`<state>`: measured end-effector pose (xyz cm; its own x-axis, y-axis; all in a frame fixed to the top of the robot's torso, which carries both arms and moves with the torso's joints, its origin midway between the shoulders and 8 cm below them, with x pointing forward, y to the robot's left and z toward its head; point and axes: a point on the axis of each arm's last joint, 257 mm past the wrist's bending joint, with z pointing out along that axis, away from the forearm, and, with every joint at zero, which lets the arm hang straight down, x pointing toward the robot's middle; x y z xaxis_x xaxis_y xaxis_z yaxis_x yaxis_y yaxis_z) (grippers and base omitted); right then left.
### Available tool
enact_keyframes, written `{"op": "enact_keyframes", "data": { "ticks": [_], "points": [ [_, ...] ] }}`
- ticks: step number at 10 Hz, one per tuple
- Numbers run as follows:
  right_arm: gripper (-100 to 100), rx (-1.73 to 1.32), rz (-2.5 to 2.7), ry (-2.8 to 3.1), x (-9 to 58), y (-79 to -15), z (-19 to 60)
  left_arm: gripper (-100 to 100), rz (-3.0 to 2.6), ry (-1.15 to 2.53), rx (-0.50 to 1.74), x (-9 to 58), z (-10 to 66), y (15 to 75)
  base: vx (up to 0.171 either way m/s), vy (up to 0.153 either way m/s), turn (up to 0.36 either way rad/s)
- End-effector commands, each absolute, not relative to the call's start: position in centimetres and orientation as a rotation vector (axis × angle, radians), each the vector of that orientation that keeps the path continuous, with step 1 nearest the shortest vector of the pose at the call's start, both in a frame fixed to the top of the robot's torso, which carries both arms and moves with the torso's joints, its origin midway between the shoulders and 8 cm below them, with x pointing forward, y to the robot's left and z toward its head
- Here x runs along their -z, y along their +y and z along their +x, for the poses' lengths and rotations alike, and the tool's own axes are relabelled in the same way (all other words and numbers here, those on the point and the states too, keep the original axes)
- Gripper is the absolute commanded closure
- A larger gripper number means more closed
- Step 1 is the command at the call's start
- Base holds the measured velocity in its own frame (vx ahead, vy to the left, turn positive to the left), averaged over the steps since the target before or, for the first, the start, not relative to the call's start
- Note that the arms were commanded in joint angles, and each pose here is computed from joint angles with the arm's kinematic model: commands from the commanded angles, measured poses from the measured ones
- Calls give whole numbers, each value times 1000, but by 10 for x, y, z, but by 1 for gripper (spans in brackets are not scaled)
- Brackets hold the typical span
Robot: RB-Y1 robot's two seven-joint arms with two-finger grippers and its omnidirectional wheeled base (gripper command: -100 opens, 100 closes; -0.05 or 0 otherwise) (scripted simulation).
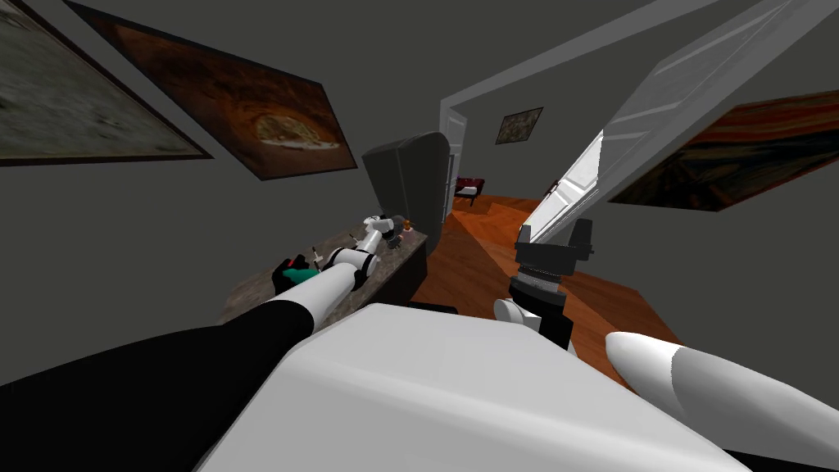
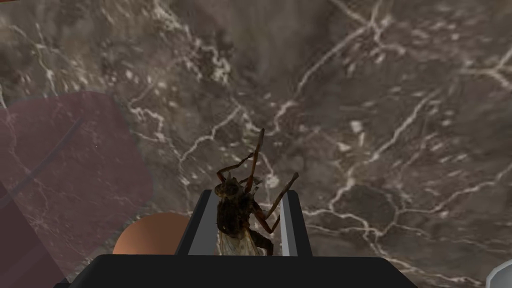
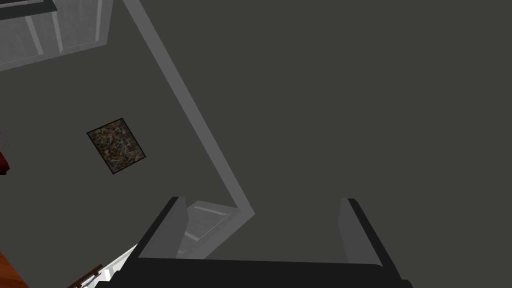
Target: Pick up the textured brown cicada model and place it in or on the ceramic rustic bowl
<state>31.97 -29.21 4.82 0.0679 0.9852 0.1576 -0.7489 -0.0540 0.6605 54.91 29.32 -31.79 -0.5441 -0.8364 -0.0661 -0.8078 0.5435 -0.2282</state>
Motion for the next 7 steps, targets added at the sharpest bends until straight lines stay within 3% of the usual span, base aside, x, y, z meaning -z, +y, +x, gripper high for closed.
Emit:
{"op": "enact_keyframes", "data": {
  "ticks": [1,2,3,7],
  "points": [
    [0,-1483,704,429,-48,-292,320,100,-1403,2610,255,318,549,293,-26,32,-22],
    [0,-1483,704,429,-48,-292,320,0,-1409,2608,255,318,549,293,-6,7,5],
    [0,-1483,704,429,-48,-292,320,100,-1409,2569,308,294,562,302,-39,-23,45],
    [0,-1483,704,429,-48,-292,320,100,-1398,2496,399,243,582,328,-52,-24,53]
  ]
}}
